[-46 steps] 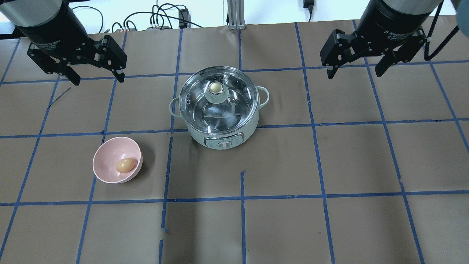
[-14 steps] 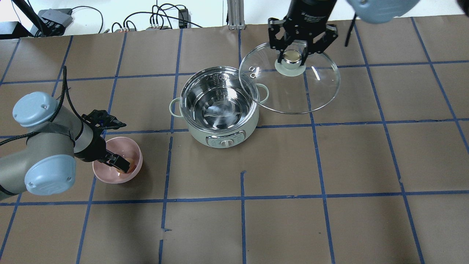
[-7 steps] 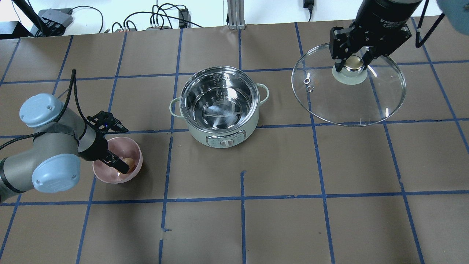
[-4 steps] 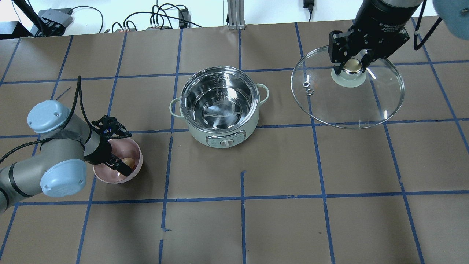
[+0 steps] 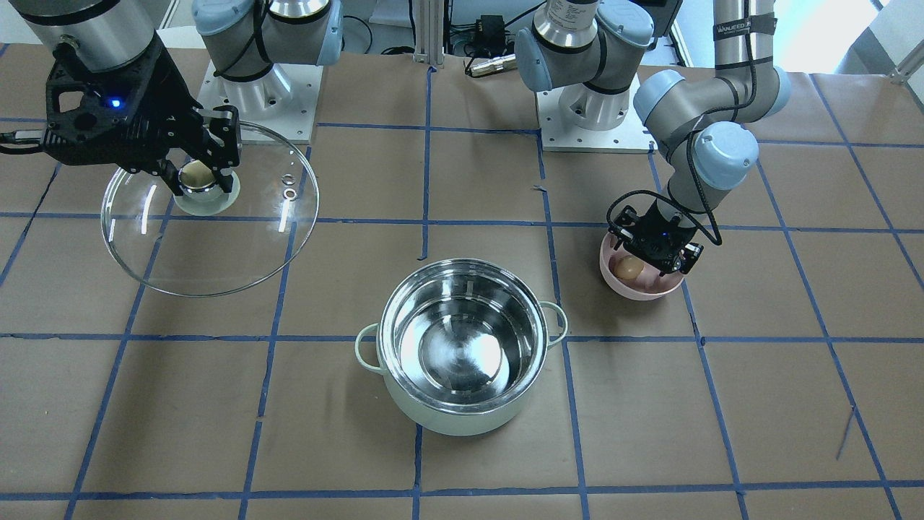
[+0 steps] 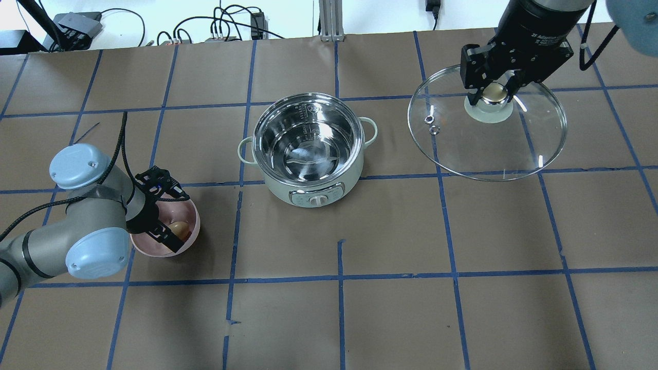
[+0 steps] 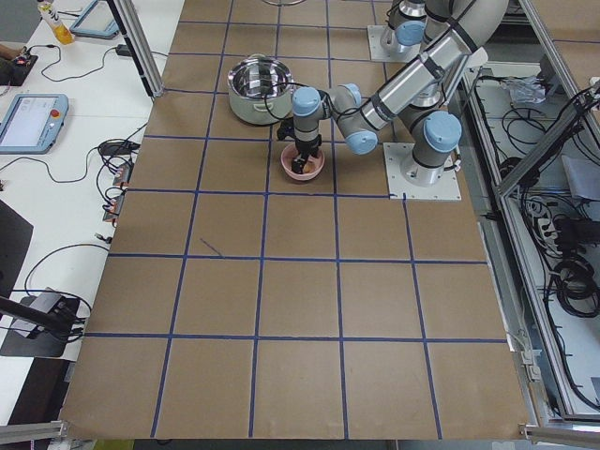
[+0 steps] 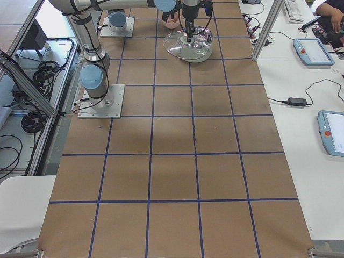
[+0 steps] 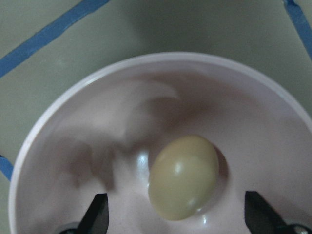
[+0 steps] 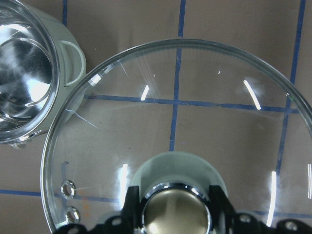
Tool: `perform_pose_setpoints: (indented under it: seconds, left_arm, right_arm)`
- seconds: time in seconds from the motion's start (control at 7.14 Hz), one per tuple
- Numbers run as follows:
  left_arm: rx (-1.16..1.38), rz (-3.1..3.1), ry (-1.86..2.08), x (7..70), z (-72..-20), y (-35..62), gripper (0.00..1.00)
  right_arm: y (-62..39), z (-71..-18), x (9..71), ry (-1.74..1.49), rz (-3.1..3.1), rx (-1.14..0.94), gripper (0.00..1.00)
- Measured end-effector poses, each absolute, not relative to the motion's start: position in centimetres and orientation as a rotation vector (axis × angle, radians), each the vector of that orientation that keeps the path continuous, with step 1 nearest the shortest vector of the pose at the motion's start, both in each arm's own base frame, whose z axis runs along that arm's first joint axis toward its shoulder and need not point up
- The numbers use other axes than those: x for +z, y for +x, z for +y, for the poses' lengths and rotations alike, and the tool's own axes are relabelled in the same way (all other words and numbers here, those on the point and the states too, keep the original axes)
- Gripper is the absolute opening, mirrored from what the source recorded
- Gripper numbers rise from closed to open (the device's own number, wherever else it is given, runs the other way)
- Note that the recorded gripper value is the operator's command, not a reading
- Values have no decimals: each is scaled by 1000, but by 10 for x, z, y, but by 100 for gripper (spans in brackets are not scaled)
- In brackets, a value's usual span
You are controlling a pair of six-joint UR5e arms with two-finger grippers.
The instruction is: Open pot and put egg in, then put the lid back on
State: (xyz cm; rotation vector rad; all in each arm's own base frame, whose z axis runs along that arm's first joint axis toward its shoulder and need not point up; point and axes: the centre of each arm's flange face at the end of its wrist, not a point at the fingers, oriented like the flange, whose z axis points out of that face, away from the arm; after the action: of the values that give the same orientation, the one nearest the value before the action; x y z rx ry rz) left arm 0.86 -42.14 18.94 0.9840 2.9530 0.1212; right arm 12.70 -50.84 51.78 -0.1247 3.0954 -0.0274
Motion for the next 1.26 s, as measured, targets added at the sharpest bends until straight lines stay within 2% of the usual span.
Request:
perform_pose_setpoints:
  seconds: [0.28,0.42,1.26]
  left_arm:
    - [123,2943,1017,188,-422,4,95]
    - [117,2933,1051,189,-423,4,89]
    - [138,2933,1097,182,-427,6,92]
  right_arm:
    - [127,-508,517,-125,3095,-25,32]
    - [127,-508,518,-124,3095,-25,32]
    - [126,-508,517,-124,3095,-22,33]
